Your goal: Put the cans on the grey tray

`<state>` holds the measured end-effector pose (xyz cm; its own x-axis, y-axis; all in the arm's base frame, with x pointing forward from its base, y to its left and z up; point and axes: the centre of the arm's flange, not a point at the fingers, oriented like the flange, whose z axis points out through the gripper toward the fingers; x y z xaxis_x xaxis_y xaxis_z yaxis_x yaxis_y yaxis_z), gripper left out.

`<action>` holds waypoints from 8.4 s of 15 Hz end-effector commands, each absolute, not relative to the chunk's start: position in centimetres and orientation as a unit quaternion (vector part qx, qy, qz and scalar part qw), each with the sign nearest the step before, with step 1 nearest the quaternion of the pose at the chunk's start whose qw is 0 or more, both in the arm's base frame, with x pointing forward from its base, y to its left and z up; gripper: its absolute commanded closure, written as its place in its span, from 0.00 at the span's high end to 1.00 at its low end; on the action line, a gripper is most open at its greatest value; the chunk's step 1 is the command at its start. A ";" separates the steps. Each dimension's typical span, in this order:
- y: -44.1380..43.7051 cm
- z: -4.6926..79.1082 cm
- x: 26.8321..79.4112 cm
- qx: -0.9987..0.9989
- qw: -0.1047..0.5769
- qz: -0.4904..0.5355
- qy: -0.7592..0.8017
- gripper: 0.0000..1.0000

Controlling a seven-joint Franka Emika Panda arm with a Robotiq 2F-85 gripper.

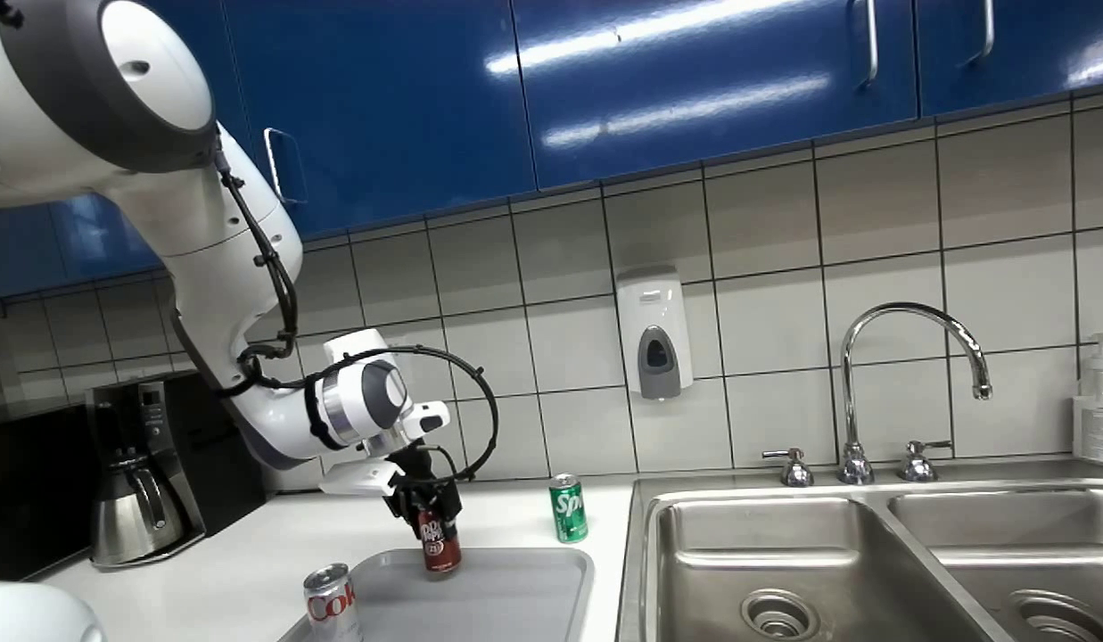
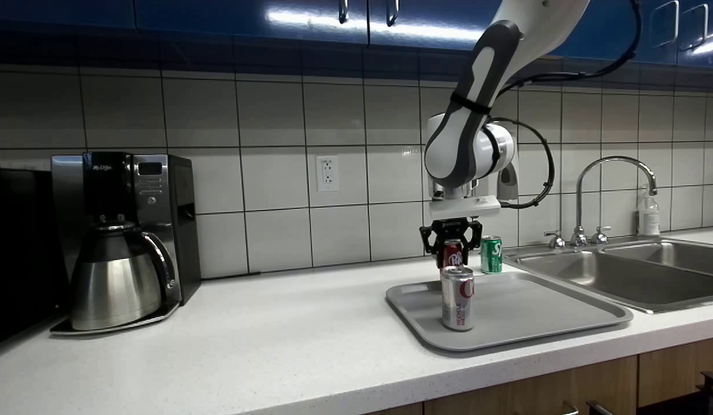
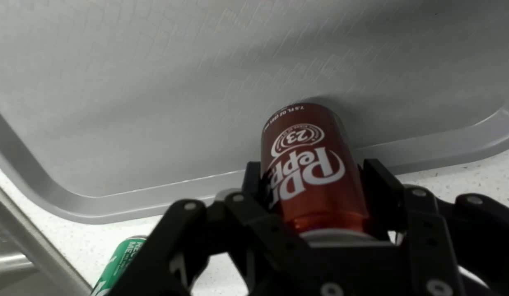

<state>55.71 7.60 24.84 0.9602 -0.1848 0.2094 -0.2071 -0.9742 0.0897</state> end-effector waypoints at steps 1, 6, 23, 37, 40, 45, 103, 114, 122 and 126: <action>7.1 26.0 53.9 0.987 0.057 0.106 -0.103 0.39; 7.0 25.5 53.3 0.988 0.057 0.098 -0.104 0.39; 7.0 28.1 52.4 0.985 0.069 0.121 -0.107 1.00; 1.9 30.8 53.2 0.972 0.096 0.161 -0.144 1.00; -0.1 30.7 53.5 0.972 0.097 0.157 -0.147 1.00; 0.1 30.0 54.2 0.972 0.094 0.151 -0.156 1.00; -10.2 23.7 66.2 0.968 0.084 0.170 -0.164 1.00; -11.0 23.1 66.7 0.968 0.083 0.173 -0.159 0.56; -10.8 24.0 66.2 0.967 0.082 0.181 -0.158 0.39; -10.4 24.9 65.8 0.966 0.081 0.190 -0.156 0.39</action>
